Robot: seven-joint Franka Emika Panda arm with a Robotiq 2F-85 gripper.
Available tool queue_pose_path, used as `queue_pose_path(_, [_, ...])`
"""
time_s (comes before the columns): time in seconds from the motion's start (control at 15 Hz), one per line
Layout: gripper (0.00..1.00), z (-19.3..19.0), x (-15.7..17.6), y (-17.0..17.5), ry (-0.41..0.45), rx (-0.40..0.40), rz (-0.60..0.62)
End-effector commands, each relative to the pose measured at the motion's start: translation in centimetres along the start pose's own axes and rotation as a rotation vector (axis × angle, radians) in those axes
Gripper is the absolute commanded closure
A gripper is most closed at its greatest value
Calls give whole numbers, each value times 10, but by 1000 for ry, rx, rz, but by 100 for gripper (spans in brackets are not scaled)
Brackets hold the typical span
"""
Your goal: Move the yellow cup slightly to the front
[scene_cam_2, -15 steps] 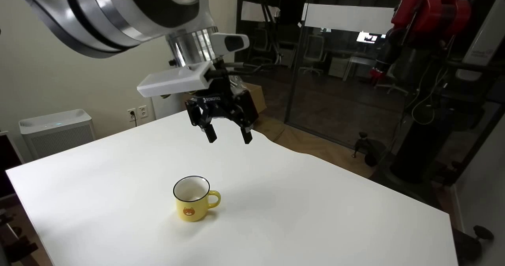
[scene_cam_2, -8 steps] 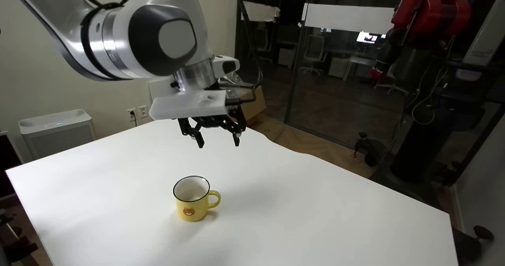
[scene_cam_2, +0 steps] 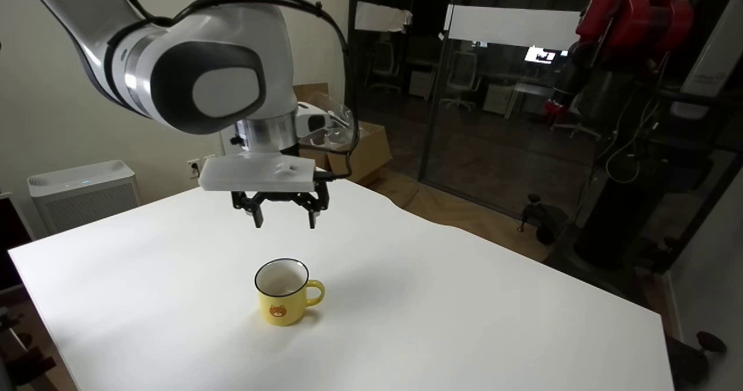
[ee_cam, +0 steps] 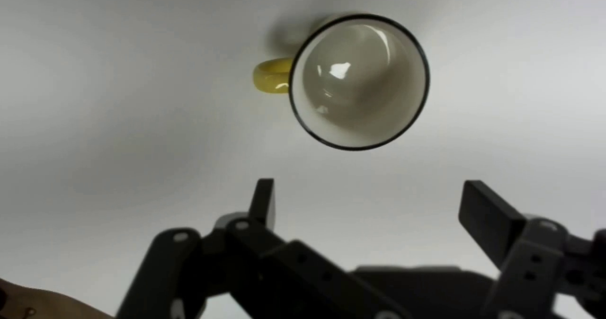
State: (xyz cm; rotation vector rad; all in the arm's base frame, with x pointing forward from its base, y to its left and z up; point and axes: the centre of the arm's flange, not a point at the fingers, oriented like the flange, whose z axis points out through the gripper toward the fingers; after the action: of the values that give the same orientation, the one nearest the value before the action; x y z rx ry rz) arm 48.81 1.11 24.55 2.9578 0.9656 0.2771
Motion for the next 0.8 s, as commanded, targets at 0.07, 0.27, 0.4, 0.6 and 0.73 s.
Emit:
queue_pose_path(0.07, [0, 8, -1, -15, -11, 99, -52])
queue_pose_path(0.27, [0, 10, -3, -14, -16, 107, -61])
queue_pose_path(0.4, [0, 12, -6, -15, -26, 98, -56])
queue_pose_path(0.6, [0, 21, -22, -9, -39, 88, -29])
queue_pose_path(0.73, [0, 30, -34, -4, -46, 101, -7])
